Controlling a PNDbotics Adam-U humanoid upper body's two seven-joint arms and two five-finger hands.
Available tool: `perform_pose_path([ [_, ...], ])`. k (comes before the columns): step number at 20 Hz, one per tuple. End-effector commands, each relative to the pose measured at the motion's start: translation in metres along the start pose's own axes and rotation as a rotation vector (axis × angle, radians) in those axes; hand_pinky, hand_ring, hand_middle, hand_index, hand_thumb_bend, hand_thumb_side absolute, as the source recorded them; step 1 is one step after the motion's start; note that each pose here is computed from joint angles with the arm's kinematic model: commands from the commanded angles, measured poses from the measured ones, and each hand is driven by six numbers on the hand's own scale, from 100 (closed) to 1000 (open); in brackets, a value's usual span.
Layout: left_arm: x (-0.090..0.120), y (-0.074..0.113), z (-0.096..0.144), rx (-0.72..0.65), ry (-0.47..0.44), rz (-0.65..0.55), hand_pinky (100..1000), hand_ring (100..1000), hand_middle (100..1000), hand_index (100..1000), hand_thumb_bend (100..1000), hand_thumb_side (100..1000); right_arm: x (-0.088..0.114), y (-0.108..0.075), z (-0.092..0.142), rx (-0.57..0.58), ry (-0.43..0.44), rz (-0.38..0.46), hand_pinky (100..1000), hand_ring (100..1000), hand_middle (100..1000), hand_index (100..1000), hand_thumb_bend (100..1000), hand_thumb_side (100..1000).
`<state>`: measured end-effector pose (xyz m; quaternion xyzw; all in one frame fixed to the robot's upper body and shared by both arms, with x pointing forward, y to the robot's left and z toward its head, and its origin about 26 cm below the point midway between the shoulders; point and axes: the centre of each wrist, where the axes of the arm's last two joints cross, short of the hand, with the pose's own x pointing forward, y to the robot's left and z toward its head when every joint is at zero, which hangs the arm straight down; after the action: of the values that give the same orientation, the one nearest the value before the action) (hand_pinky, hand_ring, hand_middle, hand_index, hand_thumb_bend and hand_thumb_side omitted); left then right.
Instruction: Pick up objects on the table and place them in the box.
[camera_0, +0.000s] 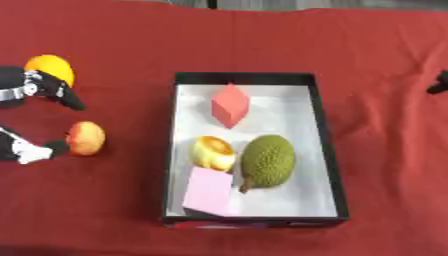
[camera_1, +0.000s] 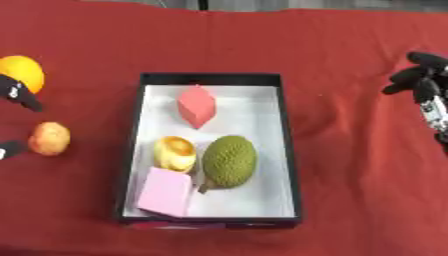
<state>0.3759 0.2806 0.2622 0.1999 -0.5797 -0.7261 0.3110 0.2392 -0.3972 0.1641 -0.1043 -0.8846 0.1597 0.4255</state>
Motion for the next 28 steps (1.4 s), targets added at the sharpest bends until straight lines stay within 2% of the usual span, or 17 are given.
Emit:
perform_pose_path([
  [1,-0.001,0.009,0.004,-0.012,0.022,-0.053,794,770,713,812,378,196,0.008,-0.002,-0.005,0.016,-0.022,0.02,970,646,638,857,100,529],
  [5,-0.004,0.007,0.0,-0.061,0.033,-0.108,795,777,721,807,455,142,0.007,-0.001,-0.005,0.018,-0.018,0.019,970,646,637,858,100,529],
  [8,-0.005,0.006,-0.004,-0.084,0.039,-0.153,795,778,724,808,481,154,0.007,-0.001,-0.005,0.019,-0.014,0.019,970,646,637,859,100,529],
  [10,-0.005,0.006,-0.007,-0.09,0.045,-0.185,794,783,730,809,540,142,0.007,0.0,-0.005,0.021,-0.011,0.019,971,645,636,859,100,528],
  [15,-0.005,0.009,-0.012,-0.081,0.075,-0.253,795,789,738,812,607,125,0.007,0.0,-0.004,0.023,-0.005,0.019,972,644,635,859,100,525],
  [19,-0.008,0.004,-0.018,-0.072,0.109,-0.277,795,788,737,814,587,118,0.006,0.001,-0.004,0.026,-0.001,0.018,973,644,635,859,100,524],
  [28,-0.019,-0.013,-0.036,-0.033,0.136,-0.213,789,772,720,816,405,140,0.005,0.003,-0.004,0.026,0.007,0.017,974,643,633,860,100,524],
])
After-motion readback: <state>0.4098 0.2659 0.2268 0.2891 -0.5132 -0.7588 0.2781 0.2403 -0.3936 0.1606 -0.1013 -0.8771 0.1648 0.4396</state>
